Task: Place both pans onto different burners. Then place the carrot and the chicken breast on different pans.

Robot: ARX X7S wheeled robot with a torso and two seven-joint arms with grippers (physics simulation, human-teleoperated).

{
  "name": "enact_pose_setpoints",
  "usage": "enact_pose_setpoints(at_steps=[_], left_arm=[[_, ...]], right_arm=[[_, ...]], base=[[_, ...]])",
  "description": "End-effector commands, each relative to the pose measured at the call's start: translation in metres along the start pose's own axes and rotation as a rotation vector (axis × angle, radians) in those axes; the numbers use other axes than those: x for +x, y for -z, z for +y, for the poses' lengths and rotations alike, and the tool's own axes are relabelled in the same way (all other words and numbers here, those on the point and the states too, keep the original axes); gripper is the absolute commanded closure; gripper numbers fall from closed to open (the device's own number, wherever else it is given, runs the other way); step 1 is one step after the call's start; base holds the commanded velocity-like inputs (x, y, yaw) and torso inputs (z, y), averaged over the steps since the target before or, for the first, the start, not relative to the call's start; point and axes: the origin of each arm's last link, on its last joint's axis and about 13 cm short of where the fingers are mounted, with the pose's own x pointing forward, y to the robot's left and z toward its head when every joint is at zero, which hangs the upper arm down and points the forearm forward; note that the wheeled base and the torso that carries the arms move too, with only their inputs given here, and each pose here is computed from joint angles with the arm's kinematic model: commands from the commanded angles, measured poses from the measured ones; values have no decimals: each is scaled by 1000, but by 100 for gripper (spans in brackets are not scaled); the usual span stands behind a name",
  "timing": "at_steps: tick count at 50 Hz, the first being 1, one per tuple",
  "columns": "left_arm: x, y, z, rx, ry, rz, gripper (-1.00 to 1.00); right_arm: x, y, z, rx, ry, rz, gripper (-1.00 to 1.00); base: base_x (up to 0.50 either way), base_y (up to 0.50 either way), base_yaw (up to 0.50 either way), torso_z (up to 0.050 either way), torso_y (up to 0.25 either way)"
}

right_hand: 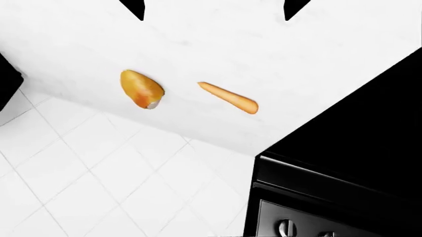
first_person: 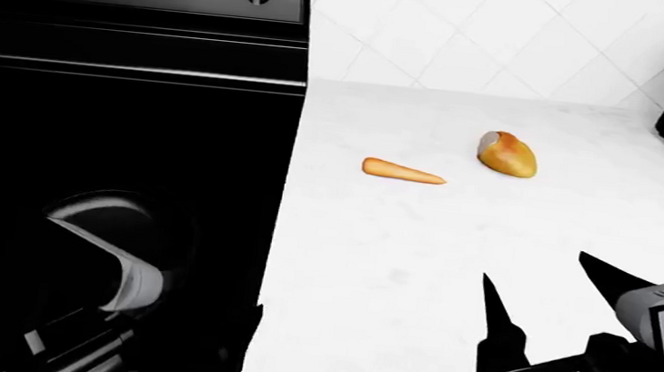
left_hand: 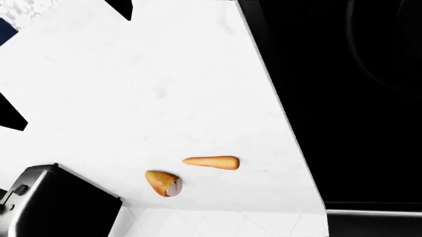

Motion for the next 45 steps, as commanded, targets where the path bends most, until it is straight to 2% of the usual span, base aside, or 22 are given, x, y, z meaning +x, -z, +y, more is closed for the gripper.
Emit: enact_pose_setpoints(at_steps=[1,21,38,45], left_arm=[[2,0,1,-15,-7,-5,-100],[5,-3,5,-33,-33,-34,-100],[12,-5,3,-41,-42,-51,-100],[16,-14,-1,-30,-52,-73,-100]], right_arm=[[2,1,1,2,0,0,-100],[6,1,1,5,-8,-10,-100],[11,-5,0,5,4,-38,-100],[14,-11,0,10,17,-52,-100]], base=[[0,-500,0,0,0],[0,-481,0,0,0],[0,-9,0,0,0],[0,0,0,0,0]])
